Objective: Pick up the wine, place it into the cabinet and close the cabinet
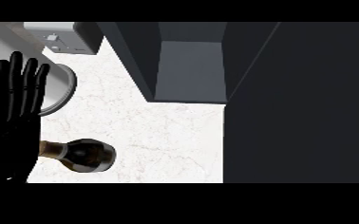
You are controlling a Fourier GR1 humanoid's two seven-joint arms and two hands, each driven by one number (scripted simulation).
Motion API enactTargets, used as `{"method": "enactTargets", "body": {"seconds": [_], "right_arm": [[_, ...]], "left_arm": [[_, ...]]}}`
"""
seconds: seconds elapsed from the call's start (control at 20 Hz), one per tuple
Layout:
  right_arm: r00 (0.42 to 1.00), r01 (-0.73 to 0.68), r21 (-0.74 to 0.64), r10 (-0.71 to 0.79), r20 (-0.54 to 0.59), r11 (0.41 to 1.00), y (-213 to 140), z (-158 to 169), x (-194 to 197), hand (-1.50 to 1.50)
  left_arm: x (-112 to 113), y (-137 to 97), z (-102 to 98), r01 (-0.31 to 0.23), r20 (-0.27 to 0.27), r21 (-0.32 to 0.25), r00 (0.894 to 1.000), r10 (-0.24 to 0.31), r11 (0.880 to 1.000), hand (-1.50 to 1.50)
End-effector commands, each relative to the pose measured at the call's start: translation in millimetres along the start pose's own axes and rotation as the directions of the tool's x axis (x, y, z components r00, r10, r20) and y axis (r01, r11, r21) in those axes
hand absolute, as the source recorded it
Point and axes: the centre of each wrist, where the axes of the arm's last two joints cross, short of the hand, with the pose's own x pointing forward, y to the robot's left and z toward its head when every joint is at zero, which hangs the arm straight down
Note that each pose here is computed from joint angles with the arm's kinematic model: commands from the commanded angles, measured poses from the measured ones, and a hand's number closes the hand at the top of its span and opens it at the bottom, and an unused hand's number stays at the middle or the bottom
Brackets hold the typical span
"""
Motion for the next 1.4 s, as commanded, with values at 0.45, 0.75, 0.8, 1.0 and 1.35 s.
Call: {"method": "enactTargets", "body": {"seconds": [0.45,0.75,0.8,1.0,1.35], "right_arm": [[0.985,0.117,0.208,-0.086,-0.152,0.971,12.4,42.6,30.5,-1.5],[0.986,0.117,0.214,-0.088,-0.14,0.97,11.6,53.0,51.8,-1.5],[0.984,0.106,0.24,-0.067,-0.166,0.965,11.3,40.3,65.2,-1.5],[0.984,0.121,0.224,-0.088,-0.155,0.967,21.8,57.2,70.8,-1.5],[0.984,0.129,0.23,-0.096,-0.147,0.965,18.4,37.0,78.9,-1.5]], "left_arm": [[25.1,-29.3,73.0,-0.376,-0.246,0.015,0.897,0.368,0.926,-1.5],[70.5,-37.6,88.5,-0.39,-0.241,0.024,0.891,0.384,0.92,-1.5],[74.0,-43.6,83.5,-0.386,-0.228,0.021,0.896,0.38,0.922,-1.5],[84.4,-54.7,90.7,-0.392,-0.231,0.01,0.894,0.383,0.92,-1.5],[110.7,-34.5,90.8,-0.385,-0.231,0.036,0.895,0.382,0.922,-1.5]]}}
